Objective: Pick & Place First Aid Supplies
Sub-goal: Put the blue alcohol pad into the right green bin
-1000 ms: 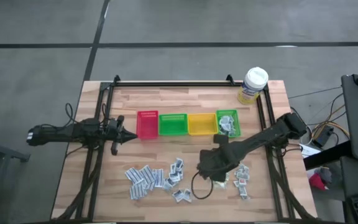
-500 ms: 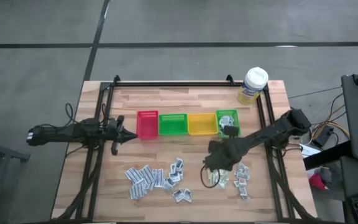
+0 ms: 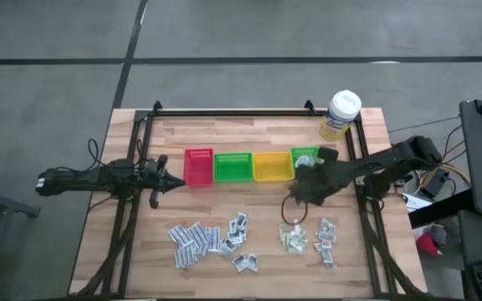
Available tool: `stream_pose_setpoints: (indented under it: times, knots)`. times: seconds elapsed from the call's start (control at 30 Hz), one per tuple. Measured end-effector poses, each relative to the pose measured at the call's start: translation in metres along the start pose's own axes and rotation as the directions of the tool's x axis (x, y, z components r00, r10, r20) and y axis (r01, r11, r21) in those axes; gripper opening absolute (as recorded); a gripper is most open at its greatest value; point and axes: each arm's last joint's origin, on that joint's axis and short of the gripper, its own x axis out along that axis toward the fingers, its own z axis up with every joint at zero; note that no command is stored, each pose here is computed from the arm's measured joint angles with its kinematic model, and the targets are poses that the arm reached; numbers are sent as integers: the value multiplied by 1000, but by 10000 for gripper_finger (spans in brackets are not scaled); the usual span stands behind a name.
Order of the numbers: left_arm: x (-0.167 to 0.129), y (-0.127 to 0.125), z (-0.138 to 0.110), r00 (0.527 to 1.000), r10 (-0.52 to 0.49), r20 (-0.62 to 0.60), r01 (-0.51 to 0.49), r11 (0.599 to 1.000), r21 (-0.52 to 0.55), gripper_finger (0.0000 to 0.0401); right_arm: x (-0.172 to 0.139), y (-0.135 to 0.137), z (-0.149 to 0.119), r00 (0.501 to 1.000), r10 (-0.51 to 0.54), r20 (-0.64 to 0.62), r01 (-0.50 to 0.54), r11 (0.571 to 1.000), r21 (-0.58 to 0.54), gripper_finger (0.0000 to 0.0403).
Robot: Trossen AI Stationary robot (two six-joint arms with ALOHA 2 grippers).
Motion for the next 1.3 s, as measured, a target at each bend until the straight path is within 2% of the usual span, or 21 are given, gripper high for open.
stream_pose_setpoints:
  times: [0.17, 0.33, 0.57, 0.73, 0.97, 1.3]
  knots:
    - [0, 0, 0, 1000, 0, 0, 0, 1000, 1, 0, 7, -22, 3, 992, 114, 61, -124, 971, 203, 8]
    - [0, 0, 0, 1000, -1, 4, 1, 1000, 1, 0, 22, -36, 6, 973, 224, 52, -225, 875, 429, 8]
    - [0, 0, 0, 1000, -2, 5, 2, 1000, 1, 0, 47, -47, 6, 937, 342, -65, -206, 695, 689, 8]
    - [0, 0, 0, 1000, -1, 5, 1, 1000, 1, 0, 54, -50, 8, 931, 356, -84, -176, 637, 751, 8]
    - [0, 0, 0, 1000, -2, 5, 2, 1000, 3, 0, 55, -50, 11, 933, 354, -60, -180, 605, 776, 8]
    - [0, 0, 0, 1000, -2, 6, 2, 1000, 3, 0, 82, -33, 13, 941, 318, -114, -143, 680, 719, 8]
